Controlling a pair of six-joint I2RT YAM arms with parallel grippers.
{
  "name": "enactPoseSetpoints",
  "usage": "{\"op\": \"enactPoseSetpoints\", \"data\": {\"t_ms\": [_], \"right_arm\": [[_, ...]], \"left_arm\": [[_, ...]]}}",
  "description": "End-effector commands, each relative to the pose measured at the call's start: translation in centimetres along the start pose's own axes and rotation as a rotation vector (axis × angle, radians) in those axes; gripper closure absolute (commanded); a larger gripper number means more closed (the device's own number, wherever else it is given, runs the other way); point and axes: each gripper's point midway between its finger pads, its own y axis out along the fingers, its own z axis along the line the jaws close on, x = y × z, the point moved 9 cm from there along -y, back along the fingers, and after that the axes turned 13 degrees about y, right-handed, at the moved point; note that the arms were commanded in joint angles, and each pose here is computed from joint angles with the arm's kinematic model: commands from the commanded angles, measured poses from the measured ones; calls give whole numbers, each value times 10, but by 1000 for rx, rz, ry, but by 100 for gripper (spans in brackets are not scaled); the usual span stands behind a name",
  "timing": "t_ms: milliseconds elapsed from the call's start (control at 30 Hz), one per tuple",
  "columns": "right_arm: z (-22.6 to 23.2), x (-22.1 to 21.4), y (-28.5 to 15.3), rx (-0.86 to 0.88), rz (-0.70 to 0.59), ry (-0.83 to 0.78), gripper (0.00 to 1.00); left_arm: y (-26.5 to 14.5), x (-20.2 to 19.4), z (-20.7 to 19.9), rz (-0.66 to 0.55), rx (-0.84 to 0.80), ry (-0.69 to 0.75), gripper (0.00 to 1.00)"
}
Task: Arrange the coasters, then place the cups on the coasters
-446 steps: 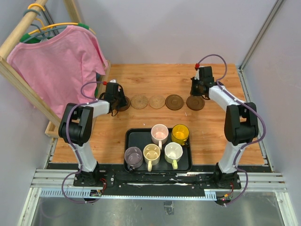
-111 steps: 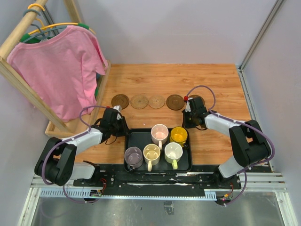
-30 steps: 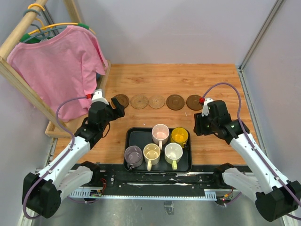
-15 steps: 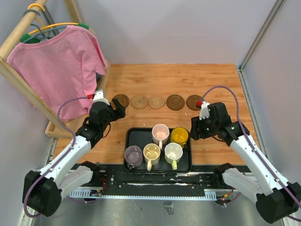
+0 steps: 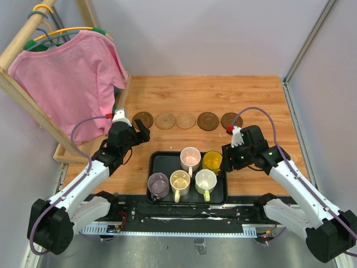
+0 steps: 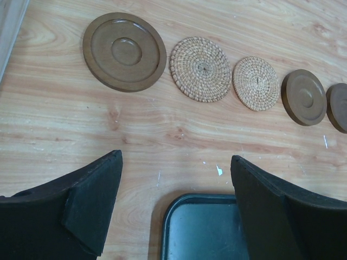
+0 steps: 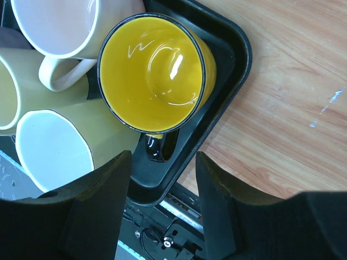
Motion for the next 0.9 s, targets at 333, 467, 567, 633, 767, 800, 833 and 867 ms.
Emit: {"op": "enactPoseSetpoints", "data": {"t_ms": [333, 467, 567, 633, 767, 800, 833, 867], "right_arm": [[4, -14, 17, -29, 91, -8, 49], [6, -16, 21, -44, 115, -17, 49], [7, -17, 24, -67, 125, -17, 49], [7, -18, 26, -82, 130, -14, 49], [6, -21, 30, -114, 132, -5, 49], [5, -22, 30, -120, 134, -3, 49], [5, -22, 31, -126, 131, -2, 49], [6, -23, 31, -128, 131, 1, 49]], "left_arm": [[6, -3, -5, -1, -35, -16, 15], [7, -4, -6, 5, -38, -16, 15], [8, -7, -5, 9, -35, -15, 15], [9, -8, -5, 14, -36, -11, 15], [10, -10, -4, 21, -34, -6, 15], [11, -11, -4, 24, -34, -4, 15], [11, -11, -4, 26, -34, -3, 15], [11, -12, -4, 29, -35, -3, 15]]}}
